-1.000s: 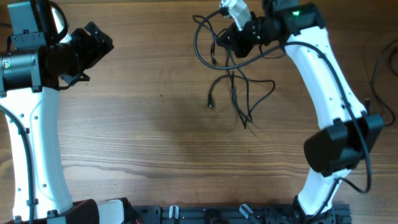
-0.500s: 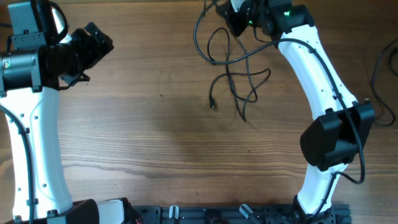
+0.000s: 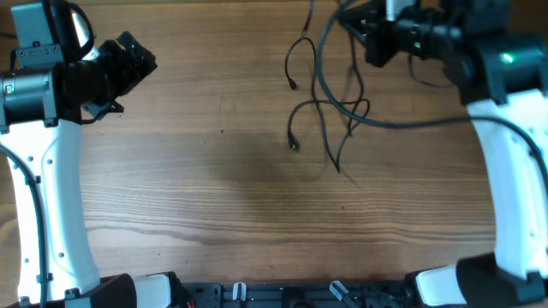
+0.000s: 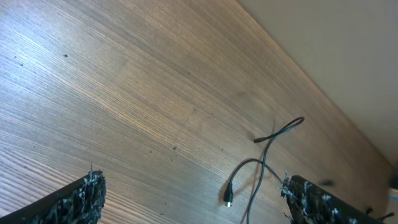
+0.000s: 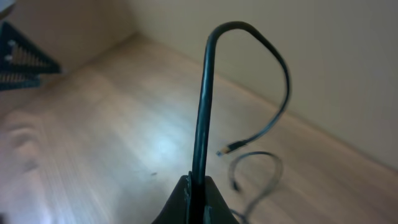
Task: Untangle cables
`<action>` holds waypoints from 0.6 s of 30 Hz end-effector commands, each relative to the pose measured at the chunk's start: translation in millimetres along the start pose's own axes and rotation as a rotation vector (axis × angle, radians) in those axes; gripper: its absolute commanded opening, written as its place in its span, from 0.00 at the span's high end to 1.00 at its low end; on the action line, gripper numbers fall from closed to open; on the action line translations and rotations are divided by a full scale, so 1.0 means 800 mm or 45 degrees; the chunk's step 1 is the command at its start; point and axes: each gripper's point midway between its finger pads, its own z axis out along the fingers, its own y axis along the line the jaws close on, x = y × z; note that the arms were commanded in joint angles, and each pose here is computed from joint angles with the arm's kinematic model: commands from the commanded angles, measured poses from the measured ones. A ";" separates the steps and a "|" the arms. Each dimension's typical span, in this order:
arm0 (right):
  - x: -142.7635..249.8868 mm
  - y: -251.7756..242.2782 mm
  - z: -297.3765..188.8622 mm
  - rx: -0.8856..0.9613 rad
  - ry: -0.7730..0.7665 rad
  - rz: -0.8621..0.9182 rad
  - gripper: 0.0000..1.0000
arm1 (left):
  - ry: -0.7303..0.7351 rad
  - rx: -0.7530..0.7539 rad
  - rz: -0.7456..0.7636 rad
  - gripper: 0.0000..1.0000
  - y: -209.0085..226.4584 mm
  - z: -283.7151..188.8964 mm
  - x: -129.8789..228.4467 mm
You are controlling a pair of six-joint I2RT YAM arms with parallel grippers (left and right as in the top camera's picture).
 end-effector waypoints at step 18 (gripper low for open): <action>0.141 0.051 -0.001 -0.404 0.537 0.111 0.96 | -0.001 -0.018 0.013 0.05 0.005 0.003 -0.002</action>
